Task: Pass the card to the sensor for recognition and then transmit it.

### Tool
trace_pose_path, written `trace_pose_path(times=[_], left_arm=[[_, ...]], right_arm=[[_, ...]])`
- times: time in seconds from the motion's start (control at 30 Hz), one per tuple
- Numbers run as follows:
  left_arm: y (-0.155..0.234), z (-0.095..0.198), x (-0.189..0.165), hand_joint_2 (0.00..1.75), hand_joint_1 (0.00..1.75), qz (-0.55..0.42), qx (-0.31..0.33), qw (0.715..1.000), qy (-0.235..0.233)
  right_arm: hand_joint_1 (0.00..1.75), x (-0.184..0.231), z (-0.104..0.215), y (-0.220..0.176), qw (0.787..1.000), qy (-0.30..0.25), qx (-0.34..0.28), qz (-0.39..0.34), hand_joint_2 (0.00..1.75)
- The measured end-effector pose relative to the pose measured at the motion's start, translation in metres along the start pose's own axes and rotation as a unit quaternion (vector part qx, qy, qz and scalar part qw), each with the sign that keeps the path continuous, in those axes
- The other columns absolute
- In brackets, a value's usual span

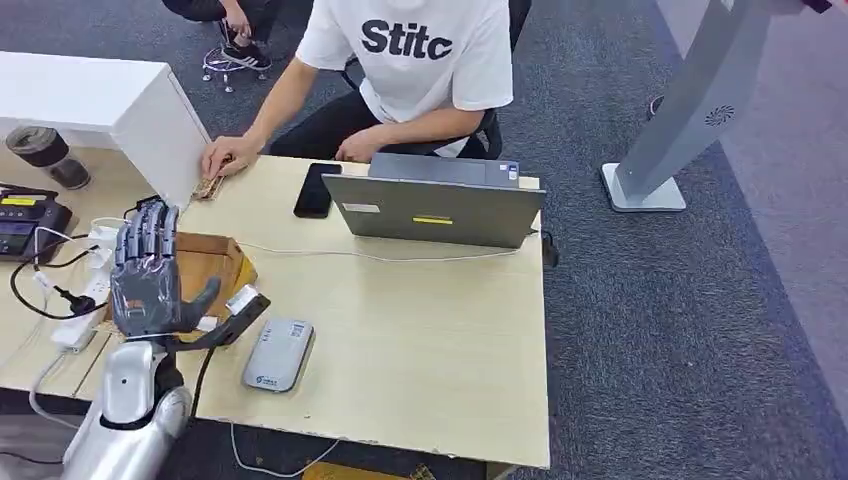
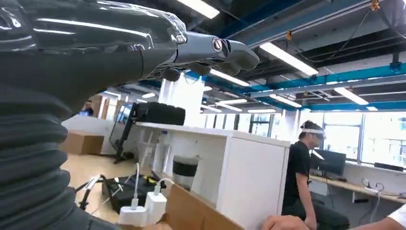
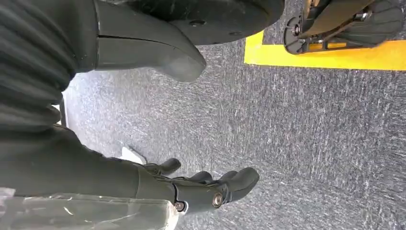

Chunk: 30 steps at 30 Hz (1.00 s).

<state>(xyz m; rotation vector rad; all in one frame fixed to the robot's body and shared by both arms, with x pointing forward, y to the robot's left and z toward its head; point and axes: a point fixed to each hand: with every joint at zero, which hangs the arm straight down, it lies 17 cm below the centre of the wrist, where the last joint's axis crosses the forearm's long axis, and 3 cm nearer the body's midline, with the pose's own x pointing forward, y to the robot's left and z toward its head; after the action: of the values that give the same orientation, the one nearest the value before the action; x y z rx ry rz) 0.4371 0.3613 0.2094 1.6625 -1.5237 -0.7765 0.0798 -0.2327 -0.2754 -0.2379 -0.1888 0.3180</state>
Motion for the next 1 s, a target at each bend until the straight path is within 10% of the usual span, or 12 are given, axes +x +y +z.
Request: trace_pose_path(times=[0.47,1.0], left_arm=[[0.008,0.063,0.001,1.75,0.0,0.008,-0.04,0.999,-0.013],[-0.007,0.071,-0.012,1.75,0.0,0.024,-0.103,0.994,0.002]], right_arm=[[0.0,-0.006,0.0,-0.002,1.0,0.01,-0.004,-0.023,1.75],[0.0,-0.005,-0.001,-0.003,0.999,0.009,-0.005,-0.033,1.75]])
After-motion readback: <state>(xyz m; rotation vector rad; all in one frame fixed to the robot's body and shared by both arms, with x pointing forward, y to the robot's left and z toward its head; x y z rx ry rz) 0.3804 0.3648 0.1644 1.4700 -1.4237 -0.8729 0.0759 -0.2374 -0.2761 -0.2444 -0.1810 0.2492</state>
